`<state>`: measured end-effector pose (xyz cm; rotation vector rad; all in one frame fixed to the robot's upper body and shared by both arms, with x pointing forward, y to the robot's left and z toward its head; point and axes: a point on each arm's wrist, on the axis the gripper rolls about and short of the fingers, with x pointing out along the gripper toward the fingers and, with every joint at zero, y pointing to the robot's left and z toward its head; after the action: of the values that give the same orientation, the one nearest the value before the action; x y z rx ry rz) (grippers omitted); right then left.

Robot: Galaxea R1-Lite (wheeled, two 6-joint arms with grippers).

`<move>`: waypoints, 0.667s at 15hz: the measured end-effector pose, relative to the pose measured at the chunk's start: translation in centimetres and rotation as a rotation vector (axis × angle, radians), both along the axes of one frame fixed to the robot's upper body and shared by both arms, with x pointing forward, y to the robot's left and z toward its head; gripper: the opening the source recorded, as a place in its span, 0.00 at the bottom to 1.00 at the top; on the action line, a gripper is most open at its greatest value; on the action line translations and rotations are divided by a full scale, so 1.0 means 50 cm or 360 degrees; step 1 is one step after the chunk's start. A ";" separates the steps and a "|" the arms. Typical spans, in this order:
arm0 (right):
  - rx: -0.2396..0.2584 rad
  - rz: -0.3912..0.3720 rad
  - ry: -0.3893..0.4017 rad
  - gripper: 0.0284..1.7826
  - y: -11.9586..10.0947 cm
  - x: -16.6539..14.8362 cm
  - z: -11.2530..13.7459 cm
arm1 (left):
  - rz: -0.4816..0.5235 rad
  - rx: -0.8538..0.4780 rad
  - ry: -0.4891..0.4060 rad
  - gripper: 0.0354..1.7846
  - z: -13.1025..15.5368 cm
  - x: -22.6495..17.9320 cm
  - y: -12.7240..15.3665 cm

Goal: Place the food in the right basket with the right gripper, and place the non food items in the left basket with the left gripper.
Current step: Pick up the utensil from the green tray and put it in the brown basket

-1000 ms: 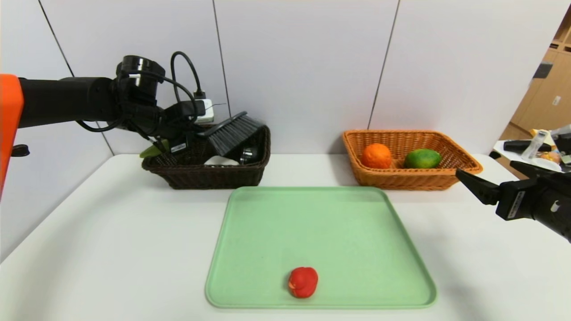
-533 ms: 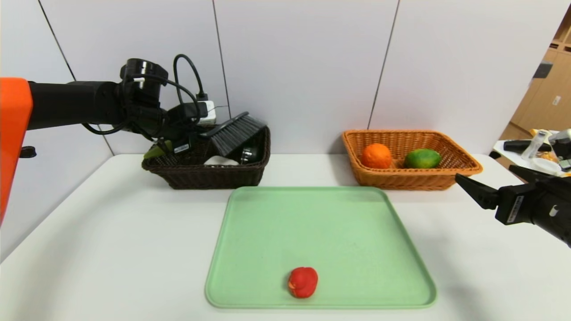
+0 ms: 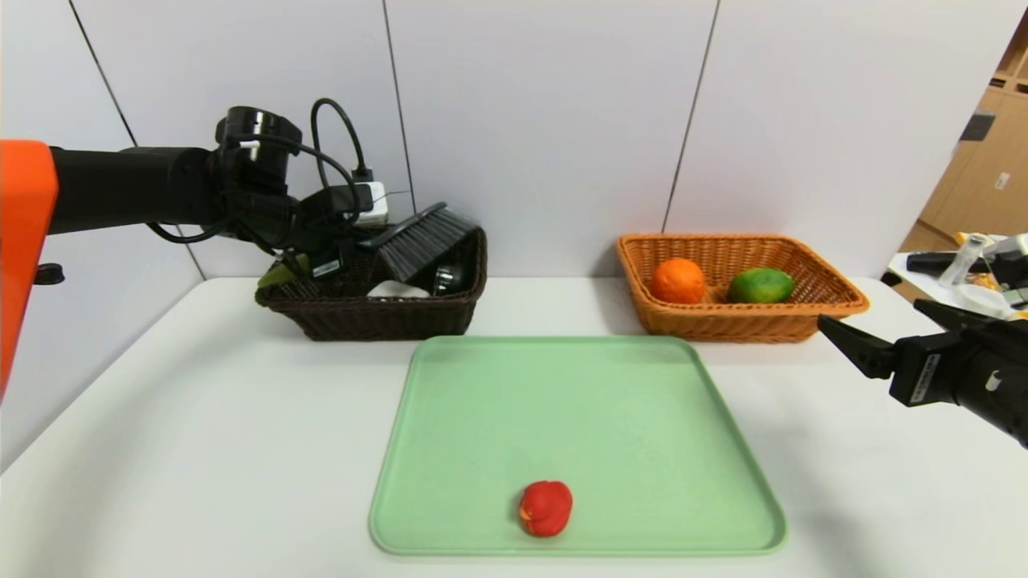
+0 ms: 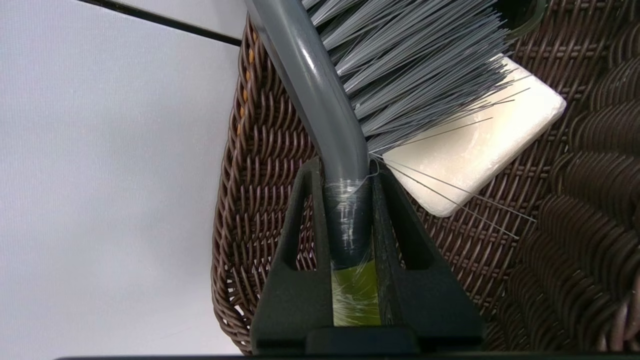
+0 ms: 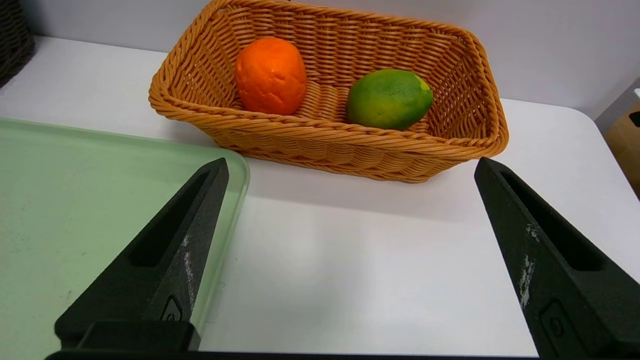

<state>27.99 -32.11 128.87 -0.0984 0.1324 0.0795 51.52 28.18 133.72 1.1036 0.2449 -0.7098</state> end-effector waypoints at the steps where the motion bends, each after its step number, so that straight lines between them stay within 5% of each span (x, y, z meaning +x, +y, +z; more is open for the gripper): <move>1: 0.0001 0.0000 0.0001 0.95 0.000 0.000 0.000 | 0.0003 0.0002 0.0003 0.14 0.000 -0.001 0.000; 3: 0.0000 -0.0001 0.0003 0.95 0.000 0.001 -0.001 | 0.0014 0.0005 0.0003 0.18 0.003 -0.004 0.000; 10: -0.0002 0.0000 0.0014 0.95 0.000 0.005 -0.003 | 0.0038 -0.0015 -0.0002 0.64 0.008 -0.005 0.000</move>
<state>28.26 -32.09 128.71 -0.0992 0.1411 0.0799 51.25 28.20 134.11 1.0904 0.2532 -0.6887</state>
